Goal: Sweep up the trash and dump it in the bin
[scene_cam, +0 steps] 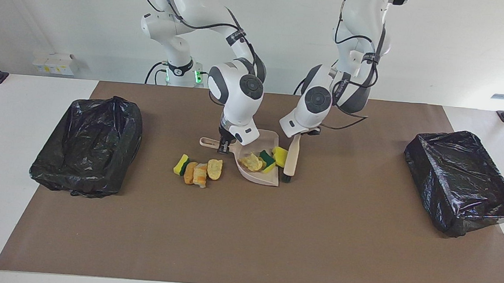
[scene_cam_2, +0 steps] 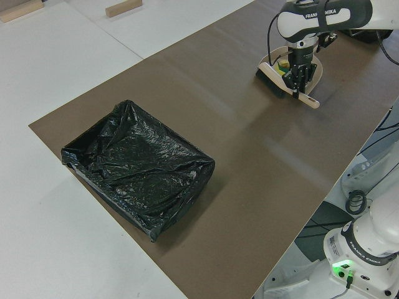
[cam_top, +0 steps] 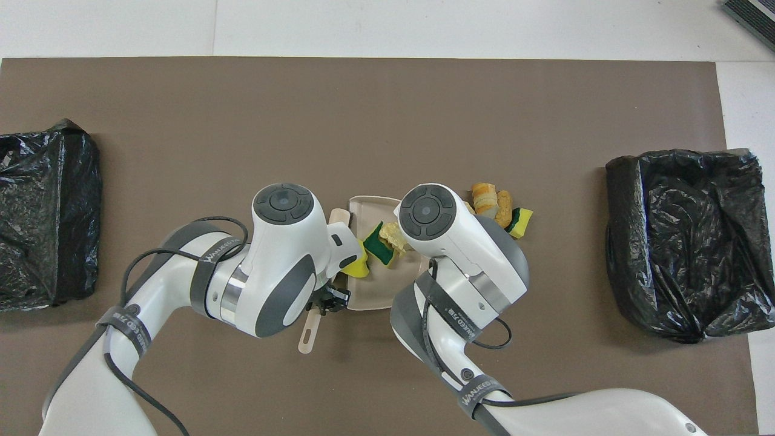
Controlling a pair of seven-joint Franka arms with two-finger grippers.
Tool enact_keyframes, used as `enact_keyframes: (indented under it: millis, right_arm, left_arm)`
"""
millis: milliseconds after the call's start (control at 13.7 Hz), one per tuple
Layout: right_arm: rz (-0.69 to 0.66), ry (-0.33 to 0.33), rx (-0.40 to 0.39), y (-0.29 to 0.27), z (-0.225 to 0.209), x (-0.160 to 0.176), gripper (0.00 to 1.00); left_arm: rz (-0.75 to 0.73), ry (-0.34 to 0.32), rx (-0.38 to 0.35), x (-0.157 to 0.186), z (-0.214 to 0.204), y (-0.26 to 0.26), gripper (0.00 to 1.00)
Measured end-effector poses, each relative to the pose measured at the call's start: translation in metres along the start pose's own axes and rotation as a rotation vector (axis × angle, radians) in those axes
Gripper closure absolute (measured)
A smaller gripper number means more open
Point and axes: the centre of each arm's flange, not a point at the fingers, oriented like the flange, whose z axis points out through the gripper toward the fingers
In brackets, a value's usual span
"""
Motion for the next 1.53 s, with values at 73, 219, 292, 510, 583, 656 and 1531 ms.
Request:
enact_keyframes:
  millis: [73,219,292,510,583,656,1531]
  right_arm:
    - [0.0,0.0,0.0,0.0,0.0,0.0,0.68]
    - [0.0,0.0,0.0,0.0,0.0,0.0,0.68]
    - [0.0,0.0,0.0,0.0,0.0,0.0,0.68]
    - [0.0,0.0,0.0,0.0,0.0,0.0,0.68]
    - [0.0,0.0,0.0,0.0,0.0,0.0,0.68]
    - [0.0,0.0,0.0,0.0,0.0,0.0,0.68]
    - [0.197,0.099,-0.016,0.019,-0.083,-0.115,0.68]
  left_arm:
    - [-0.002,0.009,-0.033,-0.002,0.001,0.015,0.74]
    - [-0.014,0.016,-0.066,-0.003,0.001,0.024,0.74]
    - [-0.024,0.016,-0.072,-0.002,0.001,0.021,0.74]
    - [-0.093,-0.002,-0.092,0.006,-0.003,-0.018,0.74]
    - [-0.125,-0.015,-0.103,0.008,-0.006,-0.037,0.74]
    - [-0.152,-0.023,-0.113,0.01,-0.008,-0.054,0.74]
    - [-0.213,-0.03,-0.008,-0.006,-0.051,-0.132,0.74]
